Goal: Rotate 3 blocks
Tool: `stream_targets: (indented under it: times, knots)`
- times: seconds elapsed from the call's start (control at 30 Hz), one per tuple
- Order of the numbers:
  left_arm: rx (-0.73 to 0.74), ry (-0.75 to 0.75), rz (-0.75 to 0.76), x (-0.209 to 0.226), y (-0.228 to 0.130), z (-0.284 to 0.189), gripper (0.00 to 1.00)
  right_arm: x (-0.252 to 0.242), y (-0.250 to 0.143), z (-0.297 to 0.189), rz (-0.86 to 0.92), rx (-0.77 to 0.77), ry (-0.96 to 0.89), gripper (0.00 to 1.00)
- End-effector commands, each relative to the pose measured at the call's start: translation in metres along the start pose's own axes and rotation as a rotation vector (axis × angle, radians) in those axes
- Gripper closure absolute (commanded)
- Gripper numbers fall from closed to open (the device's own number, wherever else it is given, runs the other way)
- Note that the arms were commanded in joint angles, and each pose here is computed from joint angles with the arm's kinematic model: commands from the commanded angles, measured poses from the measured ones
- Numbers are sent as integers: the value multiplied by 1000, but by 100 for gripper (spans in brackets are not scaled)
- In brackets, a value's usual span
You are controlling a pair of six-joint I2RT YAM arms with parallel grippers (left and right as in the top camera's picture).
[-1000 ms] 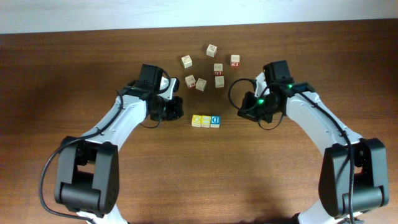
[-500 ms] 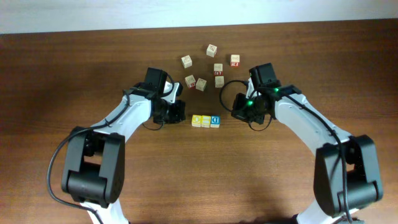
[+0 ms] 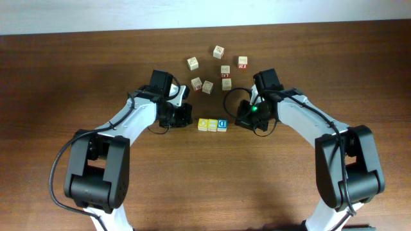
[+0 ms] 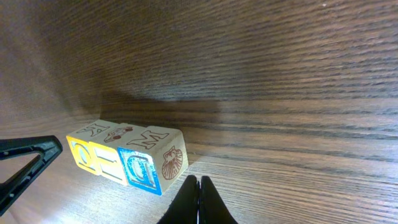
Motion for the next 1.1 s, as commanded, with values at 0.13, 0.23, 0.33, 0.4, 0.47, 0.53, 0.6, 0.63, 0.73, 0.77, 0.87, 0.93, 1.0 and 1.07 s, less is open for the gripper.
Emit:
stream_targets:
  times: [0.13, 0.23, 0.33, 0.4, 0.47, 0.53, 0.6, 0.63, 0.73, 0.77, 0.87, 0.93, 1.0, 1.07]
  knots:
    - [12, -19, -60, -1, -1, 2, 100, 6, -8, 11, 30, 48, 16, 96]
    - [10, -21, -69, -1, 0, 2, 100, 10, -11, 14, 34, 50, 4, 96]
    - [10, -20, -69, -1, 0, 2, 100, 12, -12, 15, 31, 49, -6, 96]
    - [10, -20, -69, -1, 0, 2, 100, 11, -12, 15, 38, 48, -11, 96]
    - [7, -22, -67, -1, 0, 2, 100, 11, -13, 18, 36, 49, -22, 96]
    - [5, -23, -60, -3, 0, 3, 100, 10, -13, 20, 40, 55, -25, 96]
    - [4, -17, -49, -6, -1, 5, 100, 10, -13, 20, 40, 56, -25, 96]
    - [2, -12, -44, -7, -1, 6, 100, 10, -12, 20, 39, 54, -24, 96]
    - [4, -4, -37, -9, -2, 9, 100, 10, -12, 20, 43, 51, -22, 96]
    - [4, -4, -37, -9, -2, 9, 100, 10, -12, 20, 42, 50, -22, 96]
    - [3, -4, -36, -8, -2, 11, 100, 12, -13, 21, 37, 51, -21, 96]
    - [11, -1, -41, -6, -2, 14, 100, 12, -13, 21, 37, 51, -21, 96]
    - [14, -2, -43, -5, -2, 16, 100, 12, -13, 21, 37, 51, -21, 96]
    - [12, -4, -42, -5, -2, 17, 100, 12, -13, 21, 37, 51, -20, 96]
Point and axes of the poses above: each gripper's point midway between its finger pads, its own z axis out along the fingers, its own x axis along the line the jaws close on, y = z × x, the point moved 10 cm from there along -z, back along the fingers, and after that the axes turned 9 degrees about -z, right-handed, at the moved point
